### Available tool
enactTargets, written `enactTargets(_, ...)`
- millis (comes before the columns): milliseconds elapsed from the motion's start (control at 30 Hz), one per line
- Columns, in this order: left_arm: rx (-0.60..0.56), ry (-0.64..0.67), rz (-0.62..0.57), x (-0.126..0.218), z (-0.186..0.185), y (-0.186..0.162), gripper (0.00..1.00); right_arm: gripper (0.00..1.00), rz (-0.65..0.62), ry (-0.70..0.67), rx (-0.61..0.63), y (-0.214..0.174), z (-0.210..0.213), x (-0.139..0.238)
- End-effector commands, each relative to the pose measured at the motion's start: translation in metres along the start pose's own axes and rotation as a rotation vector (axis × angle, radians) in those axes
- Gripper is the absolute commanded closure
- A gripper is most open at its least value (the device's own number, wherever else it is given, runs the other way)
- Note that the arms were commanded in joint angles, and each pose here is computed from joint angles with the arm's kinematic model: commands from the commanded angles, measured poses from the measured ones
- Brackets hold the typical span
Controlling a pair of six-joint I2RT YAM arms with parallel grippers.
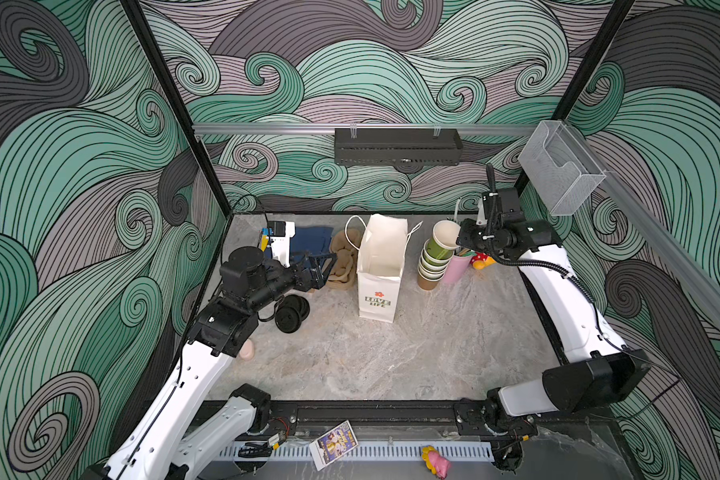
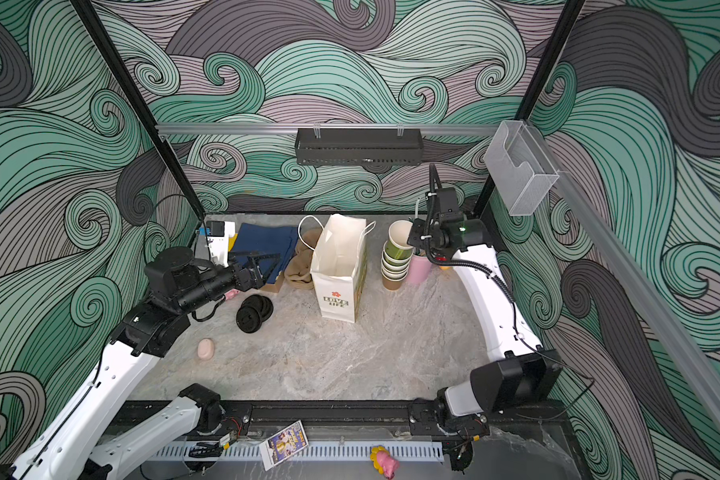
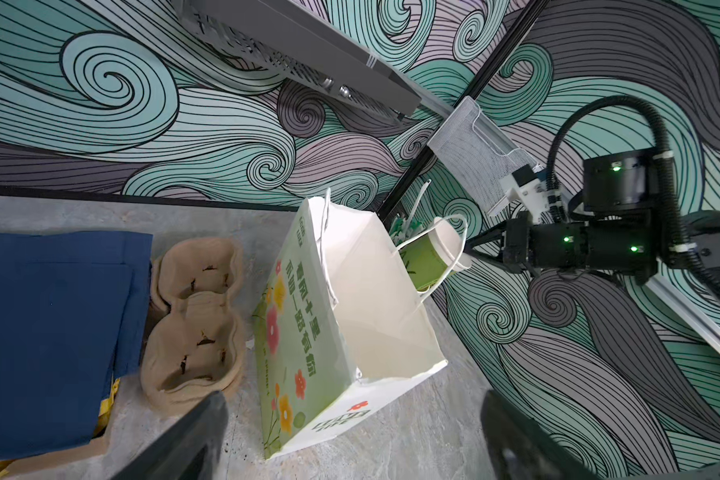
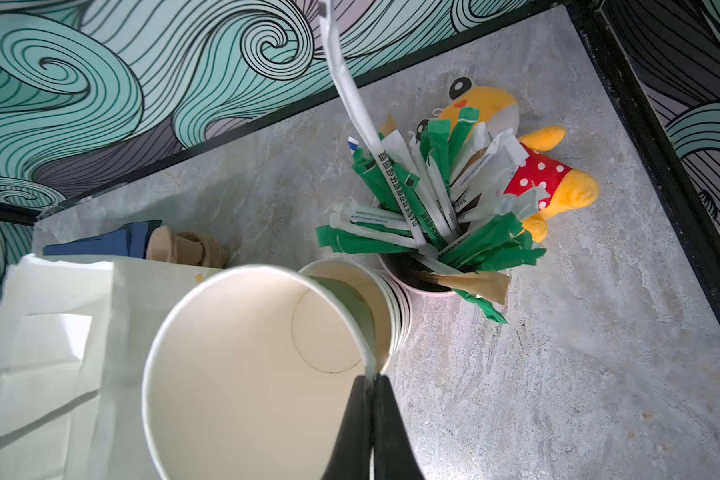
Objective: Pack the takeout coffee
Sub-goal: 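Lift the cup and set it upright on the table nearer the robot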
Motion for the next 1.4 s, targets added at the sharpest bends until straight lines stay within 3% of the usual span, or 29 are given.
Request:
enactTargets(0,0.008,0.069,-0.013,0.001,0.006,0.002,0.03,1.00,-0.063,0.070,0.004,0.009,0.008,0.036)
enactTargets(233,0.127,0.142,0.020,-0.003,0.023,-0.025,0.03,1.00,-0.053,0.078,0.095,-0.017,0.000,0.095)
enactTargets(500,0.223,0.155,0.100,-0.006,0.033,-0.063,0.04,1.00,0.094,0.017,0.200,-0.108,-0.033,0.118)
enactTargets(700,0.314,0.209,0.145,-0.003,0.047,-0.097,0.04,1.00,0.250,0.128,0.292,-0.186,-0.030,0.092)
enactTargets(867,0.410,0.249,0.186,-0.003,0.056,-0.125,0.05,1.00,0.253,0.213,0.381,-0.238,-0.002,0.068)
enactTargets(1200,0.431,0.274,0.200,0.000,0.062,-0.140,0.05,1.00,0.222,0.286,0.315,-0.282,0.040,0.029)
enactTargets(1367,0.425,0.288,0.207,0.003,0.063,-0.144,0.05,1.00,0.220,0.229,0.345,-0.297,0.051,0.016)
Point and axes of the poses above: each gripper's point midway between its finger pads, its own x axis back along the fingers, its own z axis along the line the jaws close on, y = z × x, the point moved 6 cm from there along x, back along the fingers, and after that the axes turned 8 degrees about -x, right-handed, at the moved point
